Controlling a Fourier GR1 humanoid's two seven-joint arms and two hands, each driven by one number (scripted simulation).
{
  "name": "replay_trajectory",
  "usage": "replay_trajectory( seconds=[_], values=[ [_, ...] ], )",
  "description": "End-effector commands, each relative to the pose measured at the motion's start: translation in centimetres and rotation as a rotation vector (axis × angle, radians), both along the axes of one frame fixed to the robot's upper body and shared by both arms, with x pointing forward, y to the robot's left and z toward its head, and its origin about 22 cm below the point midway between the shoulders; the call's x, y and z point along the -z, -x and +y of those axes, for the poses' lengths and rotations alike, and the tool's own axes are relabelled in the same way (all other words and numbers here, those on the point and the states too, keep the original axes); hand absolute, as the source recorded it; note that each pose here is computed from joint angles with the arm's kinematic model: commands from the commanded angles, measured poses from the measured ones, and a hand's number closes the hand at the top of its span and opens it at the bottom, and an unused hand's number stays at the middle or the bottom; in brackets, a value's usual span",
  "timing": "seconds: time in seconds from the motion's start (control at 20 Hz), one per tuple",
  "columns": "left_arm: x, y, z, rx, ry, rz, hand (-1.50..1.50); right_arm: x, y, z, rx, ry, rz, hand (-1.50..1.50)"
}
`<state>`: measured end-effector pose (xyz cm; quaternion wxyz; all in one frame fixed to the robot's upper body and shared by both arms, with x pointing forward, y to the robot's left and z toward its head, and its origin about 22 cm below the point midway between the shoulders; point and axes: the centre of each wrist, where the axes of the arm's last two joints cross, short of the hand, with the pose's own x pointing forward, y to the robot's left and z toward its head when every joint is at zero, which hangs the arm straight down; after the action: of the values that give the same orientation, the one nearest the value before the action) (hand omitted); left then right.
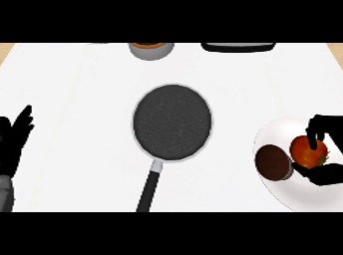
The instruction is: Pick the tomato from the plate and place it in the pan
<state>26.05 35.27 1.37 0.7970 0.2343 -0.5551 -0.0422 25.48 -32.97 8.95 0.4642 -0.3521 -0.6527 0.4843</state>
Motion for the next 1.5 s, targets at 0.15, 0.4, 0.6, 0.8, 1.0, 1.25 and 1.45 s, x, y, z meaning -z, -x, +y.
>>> replay_trajectory(
  seconds=[0.15, 0.4, 0.6, 0.8, 1.0, 1.25, 1.45],
  values=[
    [0.0, -0.4, 1.5, -0.006, 0.001, 0.004, 0.0, -3.7, 2.0, 4.2, -0.075, -0.145, -0.111, 1.5],
    [0.8, -1.1, 0.1, 0.02, 0.0, 0.0, 0.0, -3.1, -1.2, 8.9, -0.072, -0.209, -0.072, 1.5],
    [-0.2, 0.0, 0.1, 0.029, -0.003, -0.012, 0.0, -5.4, -4.6, 13.6, -0.065, -0.268, -0.022, 1.5],
    [-0.4, -2.7, -1.4, 0.012, 0.005, -0.006, 0.0, -4.8, -7.9, 17.9, -0.063, -0.331, 0.029, 1.5],
    [0.4, -1.7, -0.7, 0.031, 0.004, -0.008, 0.0, -1.1, -9.7, 20.5, -0.04, -0.35, 0.071, 1.5],
    [-0.4, -2.1, -0.6, 0.04, 0.005, -0.015, 0.0, 0.3, -12.3, 24.4, -0.003, -0.335, 0.106, 1.5],
    [1.1, -1.4, -1.6, 0.063, 0.019, -0.026, 0.0, 3.3, -14.0, 24.0, -0.016, -0.345, 0.157, 1.5]
  ],
)
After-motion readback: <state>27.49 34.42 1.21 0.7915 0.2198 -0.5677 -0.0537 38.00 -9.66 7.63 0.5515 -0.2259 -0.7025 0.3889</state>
